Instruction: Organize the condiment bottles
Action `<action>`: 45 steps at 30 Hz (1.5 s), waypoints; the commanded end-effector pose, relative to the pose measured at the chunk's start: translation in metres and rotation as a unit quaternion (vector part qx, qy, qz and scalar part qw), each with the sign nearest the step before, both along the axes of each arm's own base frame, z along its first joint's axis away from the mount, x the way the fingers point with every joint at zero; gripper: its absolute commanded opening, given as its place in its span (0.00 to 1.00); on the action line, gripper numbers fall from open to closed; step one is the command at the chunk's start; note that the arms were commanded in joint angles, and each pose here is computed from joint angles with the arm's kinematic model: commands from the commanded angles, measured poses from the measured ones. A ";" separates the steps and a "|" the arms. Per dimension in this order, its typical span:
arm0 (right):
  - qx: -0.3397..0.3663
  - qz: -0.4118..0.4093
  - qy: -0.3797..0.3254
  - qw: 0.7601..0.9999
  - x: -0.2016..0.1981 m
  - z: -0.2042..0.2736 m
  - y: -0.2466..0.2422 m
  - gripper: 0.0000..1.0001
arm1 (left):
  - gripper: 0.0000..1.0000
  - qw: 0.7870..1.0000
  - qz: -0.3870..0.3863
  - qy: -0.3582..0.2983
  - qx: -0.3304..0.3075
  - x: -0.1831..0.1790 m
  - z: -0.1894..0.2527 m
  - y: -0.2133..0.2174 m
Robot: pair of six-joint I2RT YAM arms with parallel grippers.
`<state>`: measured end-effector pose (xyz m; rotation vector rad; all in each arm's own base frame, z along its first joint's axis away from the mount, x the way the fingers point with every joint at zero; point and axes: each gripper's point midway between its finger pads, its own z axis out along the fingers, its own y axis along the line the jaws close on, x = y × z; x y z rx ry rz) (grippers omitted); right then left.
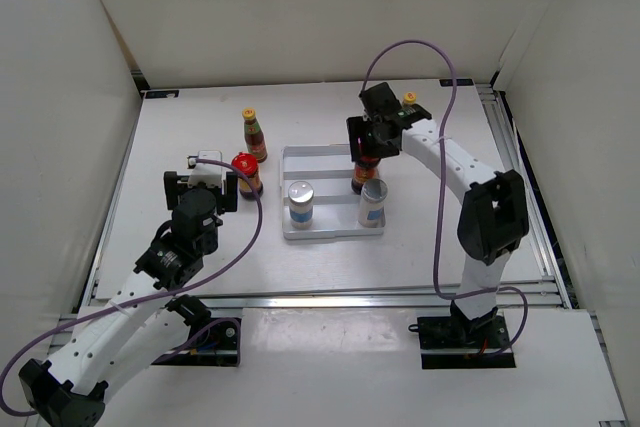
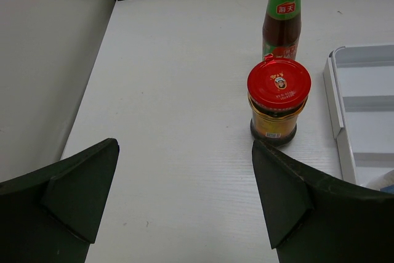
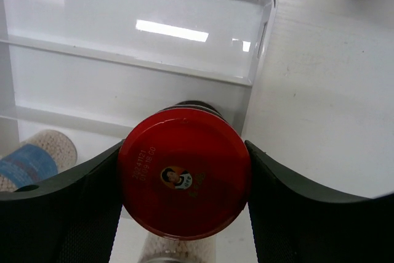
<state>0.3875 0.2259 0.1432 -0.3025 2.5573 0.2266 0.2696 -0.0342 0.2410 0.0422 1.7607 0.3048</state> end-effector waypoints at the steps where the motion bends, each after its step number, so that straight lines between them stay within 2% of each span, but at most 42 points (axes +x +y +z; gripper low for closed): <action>1: -0.006 0.005 0.008 1.000 0.002 -0.007 0.004 0.09 | 1.00 1.000 -0.008 -0.005 -0.004 0.000 0.002 -0.003; 17: 0.042 -0.021 0.016 0.999 0.016 0.009 -0.003 0.09 | 1.00 1.000 -0.008 -0.005 -0.004 0.000 0.002 -0.003; 31: 0.039 -0.020 0.022 0.999 0.018 0.004 -0.006 0.09 | 1.00 1.000 -0.008 -0.001 -0.001 0.001 0.000 -0.003; 36: 0.032 -0.030 0.048 0.998 0.008 -0.021 -0.010 0.27 | 1.00 1.000 -0.008 -0.001 -0.001 0.001 0.000 -0.003; 38: 0.036 -0.030 0.042 0.998 0.005 -0.020 -0.012 0.41 | 1.00 1.000 -0.012 0.000 -0.002 0.002 0.000 -0.005; 40: 0.033 -0.031 0.052 0.998 -0.004 -0.029 -0.011 0.50 | 1.00 1.000 -0.012 0.000 -0.002 0.002 0.000 -0.005; 41: 0.041 -0.028 0.045 0.998 -0.003 -0.023 -0.009 0.62 | 1.00 1.000 -0.012 0.003 0.000 0.002 -0.002 -0.006; 45: 0.046 -0.017 0.036 0.998 -0.010 -0.013 -0.003 0.79 | 1.00 1.000 -0.017 0.008 0.002 0.004 -0.005 -0.008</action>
